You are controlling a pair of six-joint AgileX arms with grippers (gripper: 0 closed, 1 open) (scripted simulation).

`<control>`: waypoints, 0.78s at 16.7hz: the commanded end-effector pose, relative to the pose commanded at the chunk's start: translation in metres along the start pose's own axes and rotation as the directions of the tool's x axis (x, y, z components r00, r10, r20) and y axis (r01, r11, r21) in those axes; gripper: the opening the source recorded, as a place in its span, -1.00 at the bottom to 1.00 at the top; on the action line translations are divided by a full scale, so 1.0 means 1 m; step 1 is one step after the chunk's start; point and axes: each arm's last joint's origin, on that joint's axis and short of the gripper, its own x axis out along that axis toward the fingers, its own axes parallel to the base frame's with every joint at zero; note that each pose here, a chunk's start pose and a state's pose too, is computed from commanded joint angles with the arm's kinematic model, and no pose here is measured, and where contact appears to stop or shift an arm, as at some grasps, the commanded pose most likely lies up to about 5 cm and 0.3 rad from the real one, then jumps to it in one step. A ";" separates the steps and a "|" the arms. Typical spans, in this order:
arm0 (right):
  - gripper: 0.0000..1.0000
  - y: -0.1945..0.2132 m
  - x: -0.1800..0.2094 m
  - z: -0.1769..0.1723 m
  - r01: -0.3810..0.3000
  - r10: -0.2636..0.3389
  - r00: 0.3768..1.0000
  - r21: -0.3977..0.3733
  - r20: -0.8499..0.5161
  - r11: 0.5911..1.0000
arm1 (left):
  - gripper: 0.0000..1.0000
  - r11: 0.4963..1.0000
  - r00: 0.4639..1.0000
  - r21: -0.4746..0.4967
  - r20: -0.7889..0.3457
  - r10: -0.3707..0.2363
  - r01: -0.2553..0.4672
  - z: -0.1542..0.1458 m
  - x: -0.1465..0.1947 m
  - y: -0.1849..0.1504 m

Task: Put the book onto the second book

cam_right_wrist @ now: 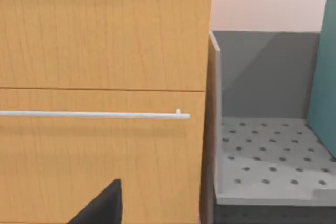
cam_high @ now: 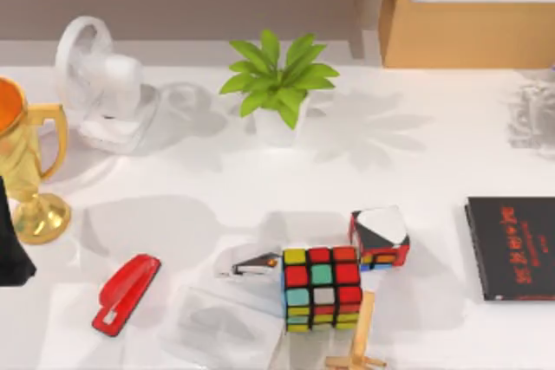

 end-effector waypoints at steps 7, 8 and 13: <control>1.00 -0.079 0.134 0.000 -0.007 0.007 1.000 -0.008 0.005 1.000 | 1.00 1.000 1.000 0.000 0.000 0.000 0.000 0.000 0.000 0.000; 1.00 -0.092 0.150 -0.007 -0.007 0.007 1.000 -0.008 0.005 1.000 | 1.00 1.000 1.000 0.000 0.000 0.000 0.000 0.000 0.000 0.000; 1.00 -0.143 0.202 -0.047 -0.002 0.002 1.000 -0.006 -0.001 1.000 | 1.00 1.000 1.000 0.000 0.000 0.000 0.000 0.000 0.000 0.000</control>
